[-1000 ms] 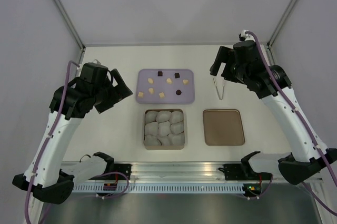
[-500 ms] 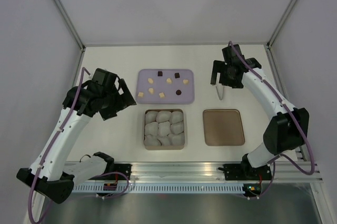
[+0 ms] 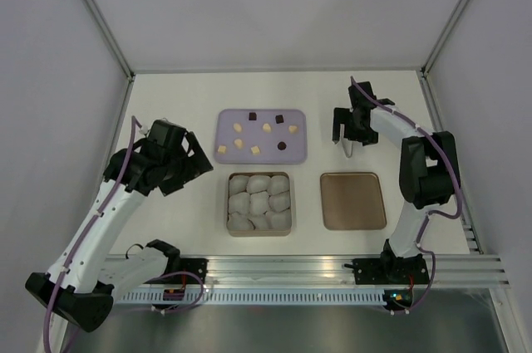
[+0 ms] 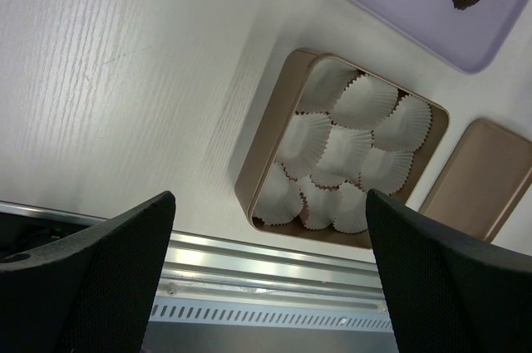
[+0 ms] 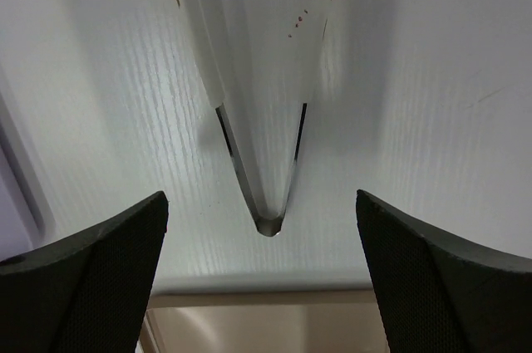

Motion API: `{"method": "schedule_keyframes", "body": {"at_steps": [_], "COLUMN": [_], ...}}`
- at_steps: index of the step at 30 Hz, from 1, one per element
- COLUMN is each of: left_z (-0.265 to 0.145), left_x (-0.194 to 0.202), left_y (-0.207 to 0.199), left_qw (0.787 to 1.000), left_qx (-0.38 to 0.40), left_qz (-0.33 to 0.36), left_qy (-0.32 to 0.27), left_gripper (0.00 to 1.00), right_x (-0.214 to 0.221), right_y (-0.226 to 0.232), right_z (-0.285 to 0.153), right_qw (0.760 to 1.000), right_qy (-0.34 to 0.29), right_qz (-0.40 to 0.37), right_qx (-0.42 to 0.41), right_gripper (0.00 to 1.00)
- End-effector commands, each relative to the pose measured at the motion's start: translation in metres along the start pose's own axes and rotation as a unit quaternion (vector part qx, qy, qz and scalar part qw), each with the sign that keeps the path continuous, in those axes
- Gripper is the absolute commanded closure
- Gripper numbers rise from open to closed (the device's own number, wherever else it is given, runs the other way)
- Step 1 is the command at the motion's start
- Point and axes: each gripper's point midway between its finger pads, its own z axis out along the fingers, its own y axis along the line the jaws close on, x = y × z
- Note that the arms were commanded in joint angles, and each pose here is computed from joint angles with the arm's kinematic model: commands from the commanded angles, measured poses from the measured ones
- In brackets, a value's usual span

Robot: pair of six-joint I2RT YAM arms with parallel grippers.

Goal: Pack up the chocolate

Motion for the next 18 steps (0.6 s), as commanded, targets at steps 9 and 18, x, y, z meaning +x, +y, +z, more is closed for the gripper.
{"method": "schedule_keyframes", "body": {"at_steps": [9, 18], "left_z": [0.009, 0.013], "left_x": [-0.007, -0.005], "left_y": [0.0, 0.004], "left_qw": [0.999, 0.999], "left_qx": [-0.001, -0.009], "left_qz": [-0.03, -0.034], "left_qy": [-0.026, -0.027], "left_gripper": [0.0, 0.0], "right_x": [-0.039, -0.025], "right_y": [0.004, -0.004], "right_z": [0.036, 0.044], "right_qw": [0.999, 0.999], "right_qy": [-0.039, -0.029], "right_qz": [-0.006, -0.005], "right_qx": [0.005, 0.024], "right_gripper": [0.02, 0.07]}}
